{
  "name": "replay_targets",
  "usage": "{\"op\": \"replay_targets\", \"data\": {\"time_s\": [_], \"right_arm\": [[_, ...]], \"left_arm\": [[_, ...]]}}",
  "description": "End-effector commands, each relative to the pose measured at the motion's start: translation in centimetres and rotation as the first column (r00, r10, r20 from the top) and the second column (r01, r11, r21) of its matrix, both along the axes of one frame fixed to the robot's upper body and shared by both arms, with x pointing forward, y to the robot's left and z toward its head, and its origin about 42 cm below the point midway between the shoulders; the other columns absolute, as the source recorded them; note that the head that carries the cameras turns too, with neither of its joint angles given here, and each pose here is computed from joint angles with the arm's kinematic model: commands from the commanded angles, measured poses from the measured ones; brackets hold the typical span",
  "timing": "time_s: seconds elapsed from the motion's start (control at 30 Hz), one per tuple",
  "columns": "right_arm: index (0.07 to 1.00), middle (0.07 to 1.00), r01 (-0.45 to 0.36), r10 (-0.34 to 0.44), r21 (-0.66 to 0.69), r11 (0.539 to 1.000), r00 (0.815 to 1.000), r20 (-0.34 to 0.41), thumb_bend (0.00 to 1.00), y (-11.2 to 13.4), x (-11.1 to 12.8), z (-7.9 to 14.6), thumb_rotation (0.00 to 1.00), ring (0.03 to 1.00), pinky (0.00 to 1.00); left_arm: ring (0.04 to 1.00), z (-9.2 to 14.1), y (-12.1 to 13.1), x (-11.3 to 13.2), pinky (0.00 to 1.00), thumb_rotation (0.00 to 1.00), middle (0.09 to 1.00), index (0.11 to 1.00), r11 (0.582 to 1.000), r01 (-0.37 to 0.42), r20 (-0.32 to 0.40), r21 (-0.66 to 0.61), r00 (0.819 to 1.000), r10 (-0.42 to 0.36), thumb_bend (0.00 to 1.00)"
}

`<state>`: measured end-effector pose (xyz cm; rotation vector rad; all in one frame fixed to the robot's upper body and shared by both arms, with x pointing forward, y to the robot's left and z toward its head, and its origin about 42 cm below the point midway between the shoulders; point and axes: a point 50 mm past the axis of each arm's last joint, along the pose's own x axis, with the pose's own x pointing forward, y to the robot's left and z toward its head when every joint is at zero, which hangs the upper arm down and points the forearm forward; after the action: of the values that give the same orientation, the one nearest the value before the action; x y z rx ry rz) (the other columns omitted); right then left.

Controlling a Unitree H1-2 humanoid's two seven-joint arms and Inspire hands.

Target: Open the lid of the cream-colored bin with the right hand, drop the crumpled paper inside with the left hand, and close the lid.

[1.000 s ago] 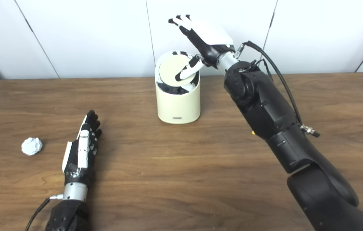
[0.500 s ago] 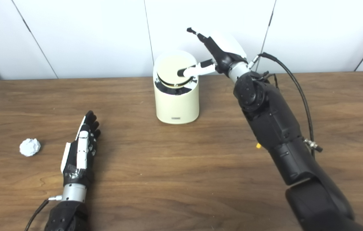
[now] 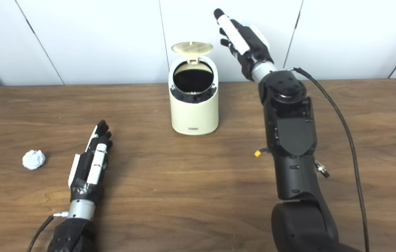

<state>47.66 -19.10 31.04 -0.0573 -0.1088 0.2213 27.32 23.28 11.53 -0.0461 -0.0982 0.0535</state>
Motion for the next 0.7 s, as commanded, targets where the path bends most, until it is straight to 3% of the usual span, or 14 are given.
{"op": "replay_targets", "data": {"time_s": [0.0,0.13,0.3,0.4,0.53,0.67], "right_arm": [[0.926,0.977,-0.020,0.017,0.041,0.999,0.997,0.071,0.49,-0.7,-0.6,2.0,0.84,0.985,0.97],[0.913,0.964,0.000,-0.006,0.074,0.997,0.997,0.076,0.47,-2.4,-1.6,1.3,0.85,0.975,0.97],[0.917,0.971,0.013,-0.021,0.093,0.996,0.997,0.080,0.44,-4.3,-3.2,0.6,0.93,0.984,0.98],[0.908,0.960,0.029,-0.036,0.119,0.992,0.997,0.065,0.47,-5.3,-4.3,0.1,0.88,0.982,0.99],[0.901,0.955,0.053,-0.056,0.086,0.995,0.998,0.040,0.47,-6.2,-5.6,-0.4,0.90,0.977,0.98],[0.934,0.995,0.048,-0.049,0.085,0.995,0.999,0.002,0.53,-7.4,-6.9,-1.8,0.87,0.998,1.00]], "left_arm": [[1.000,-0.1,-0.1,0.0,1.00,0.78,1.000,1.000,1.000,0.014,-0.008,0.001,1.000,-0.014,0.44],[1.000,-0.2,0.1,0.0,1.00,0.78,1.000,1.000,1.000,0.018,-0.009,-0.010,1.000,-0.019,0.42],[1.000,-0.2,0.3,0.1,1.00,0.81,1.000,1.000,1.000,0.016,-0.009,-0.003,1.000,-0.016,0.39],[1.000,-0.2,0.3,0.1,1.00,0.82,1.000,1.000,1.000,0.012,-0.009,-0.004,1.000,-0.012,0.38],[1.000,-0.3,0.5,0.2,1.00,0.82,1.000,1.000,1.000,0.013,-0.006,-0.007,1.000,-0.013,0.37],[1.000,-0.2,0.6,0.3,1.00,0.84,1.000,1.000,1.000,0.011,-0.001,-0.014,1.000,-0.011,0.36]]}}
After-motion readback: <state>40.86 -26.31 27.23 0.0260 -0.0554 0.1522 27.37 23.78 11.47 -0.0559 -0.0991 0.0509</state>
